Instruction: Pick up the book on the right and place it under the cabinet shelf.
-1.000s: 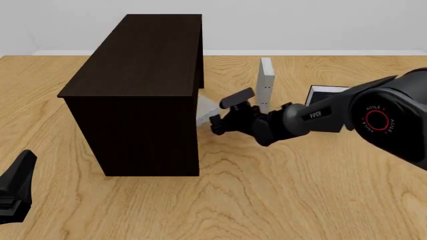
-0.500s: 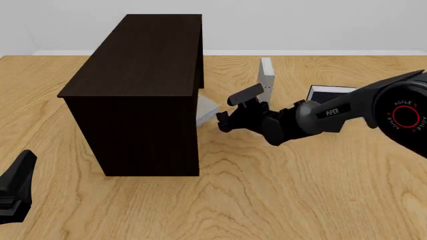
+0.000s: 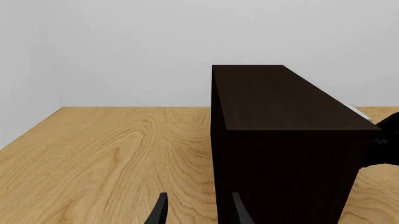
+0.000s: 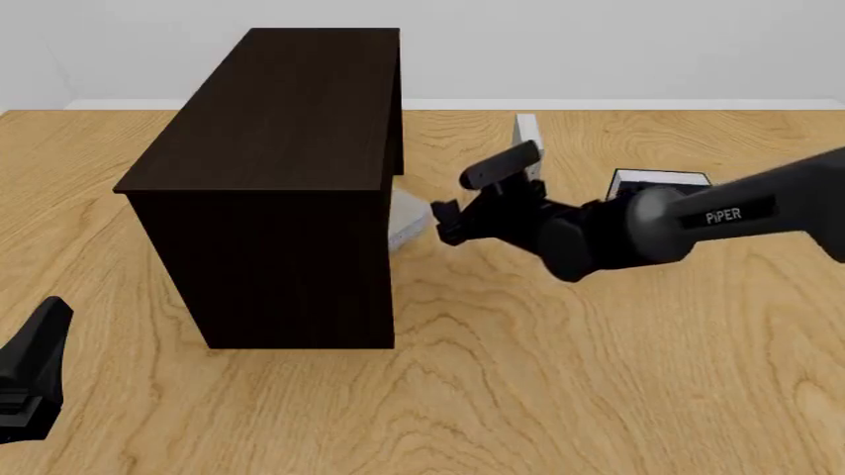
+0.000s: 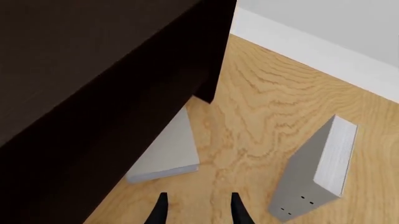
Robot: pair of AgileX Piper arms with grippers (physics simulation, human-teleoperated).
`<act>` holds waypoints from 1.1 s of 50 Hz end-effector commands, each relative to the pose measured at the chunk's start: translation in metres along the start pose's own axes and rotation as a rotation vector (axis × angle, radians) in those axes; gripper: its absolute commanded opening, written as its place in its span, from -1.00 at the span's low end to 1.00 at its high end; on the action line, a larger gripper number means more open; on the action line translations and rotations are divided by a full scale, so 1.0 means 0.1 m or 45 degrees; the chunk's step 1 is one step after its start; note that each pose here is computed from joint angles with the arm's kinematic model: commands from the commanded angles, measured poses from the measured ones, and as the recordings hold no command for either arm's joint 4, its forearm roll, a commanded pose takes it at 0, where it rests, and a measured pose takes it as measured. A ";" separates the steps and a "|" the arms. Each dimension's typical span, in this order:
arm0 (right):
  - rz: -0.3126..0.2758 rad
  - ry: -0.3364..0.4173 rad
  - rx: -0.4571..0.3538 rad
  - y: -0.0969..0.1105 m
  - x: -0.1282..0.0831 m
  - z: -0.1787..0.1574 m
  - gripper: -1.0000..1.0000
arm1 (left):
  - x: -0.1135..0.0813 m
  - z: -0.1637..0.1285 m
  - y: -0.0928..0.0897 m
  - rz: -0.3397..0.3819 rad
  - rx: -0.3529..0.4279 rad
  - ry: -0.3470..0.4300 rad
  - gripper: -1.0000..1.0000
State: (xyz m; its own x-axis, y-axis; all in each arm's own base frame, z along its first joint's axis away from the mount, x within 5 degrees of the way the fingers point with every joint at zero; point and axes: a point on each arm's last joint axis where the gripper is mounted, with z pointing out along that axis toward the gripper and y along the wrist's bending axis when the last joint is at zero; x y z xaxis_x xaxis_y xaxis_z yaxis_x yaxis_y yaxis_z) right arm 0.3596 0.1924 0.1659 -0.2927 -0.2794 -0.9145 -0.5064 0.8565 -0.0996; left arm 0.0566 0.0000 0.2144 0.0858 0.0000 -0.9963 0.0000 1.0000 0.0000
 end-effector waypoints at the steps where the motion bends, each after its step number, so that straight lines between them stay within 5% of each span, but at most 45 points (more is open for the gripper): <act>1: 0.005 -0.035 -0.007 0.02 -0.13 -0.15 1.00 | 0.00 0.00 0.00 0.000 0.000 0.000 1.00; 55: 0.039 -0.206 -0.052 0.12 -0.75 -0.90 1.00 | 0.00 0.00 0.00 0.000 0.000 0.000 1.00</act>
State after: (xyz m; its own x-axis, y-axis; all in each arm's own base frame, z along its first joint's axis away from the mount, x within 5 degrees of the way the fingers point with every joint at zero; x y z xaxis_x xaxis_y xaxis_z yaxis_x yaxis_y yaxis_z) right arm 0.3107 0.1870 0.2545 -0.1910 -0.1931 -0.9624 -0.5296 0.8458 -0.0647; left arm 0.0566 0.0000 0.2144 0.0858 0.0000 -0.9963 0.0000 1.0000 0.0000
